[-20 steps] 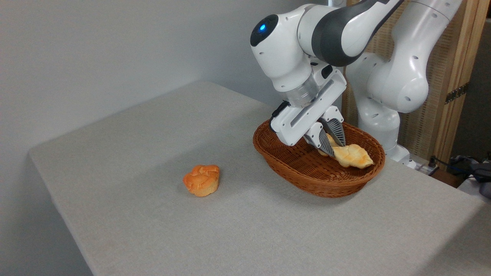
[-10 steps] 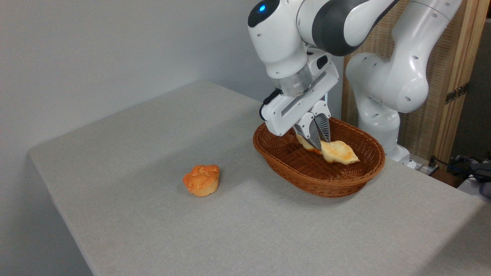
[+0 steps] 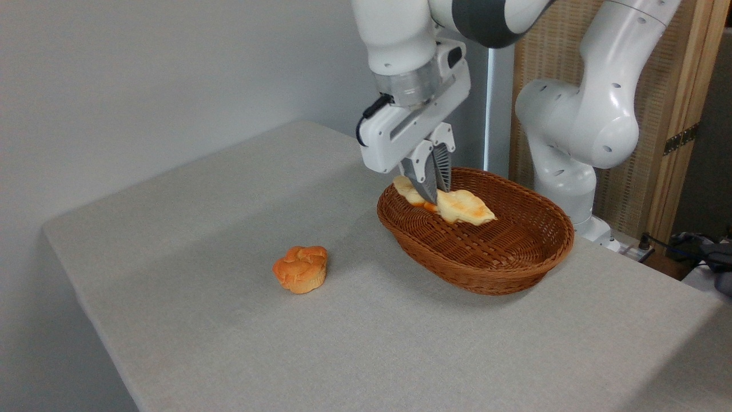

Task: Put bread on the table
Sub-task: 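Lift the croissant out of the basket and carry it beside the bun, then lower the croissant onto the table and open the gripper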

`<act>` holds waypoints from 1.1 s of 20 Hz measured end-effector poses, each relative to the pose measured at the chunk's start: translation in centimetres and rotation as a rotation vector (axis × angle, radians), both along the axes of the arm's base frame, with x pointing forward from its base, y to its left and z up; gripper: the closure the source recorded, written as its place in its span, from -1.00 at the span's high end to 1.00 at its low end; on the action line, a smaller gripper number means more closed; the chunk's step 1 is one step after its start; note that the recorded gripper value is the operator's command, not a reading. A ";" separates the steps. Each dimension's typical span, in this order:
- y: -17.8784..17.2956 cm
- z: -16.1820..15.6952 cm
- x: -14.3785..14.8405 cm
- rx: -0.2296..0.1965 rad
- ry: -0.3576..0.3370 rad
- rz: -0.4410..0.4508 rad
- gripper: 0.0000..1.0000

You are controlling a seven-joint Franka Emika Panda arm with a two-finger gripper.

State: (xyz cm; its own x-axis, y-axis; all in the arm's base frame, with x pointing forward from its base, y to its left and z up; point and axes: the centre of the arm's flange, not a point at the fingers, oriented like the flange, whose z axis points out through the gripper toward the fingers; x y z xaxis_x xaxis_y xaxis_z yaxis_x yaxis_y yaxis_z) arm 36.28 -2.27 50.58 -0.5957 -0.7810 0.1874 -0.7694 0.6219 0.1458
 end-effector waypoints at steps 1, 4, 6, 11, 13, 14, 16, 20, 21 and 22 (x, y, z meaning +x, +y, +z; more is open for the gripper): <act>0.0 0.6 0.7 0.005 -0.008 0.021 -0.78; -0.1 1.6 2.8 0.026 -0.051 0.115 -0.76; -0.3 1.4 4.3 0.040 -0.086 0.206 -0.76; -0.9 0.5 7.7 0.073 -0.164 0.502 -0.67; -1.0 0.6 8.7 0.083 -0.178 0.603 -0.63; -1.1 0.5 9.2 0.089 -0.181 0.657 -0.60; -1.2 0.2 9.9 0.102 -0.182 0.759 -0.53; -1.4 -0.3 11.3 0.106 -0.206 1.010 -0.42; -1.4 -0.5 11.6 0.105 -0.210 1.074 -0.37; -1.4 -0.6 11.8 0.106 -0.211 1.131 -0.33</act>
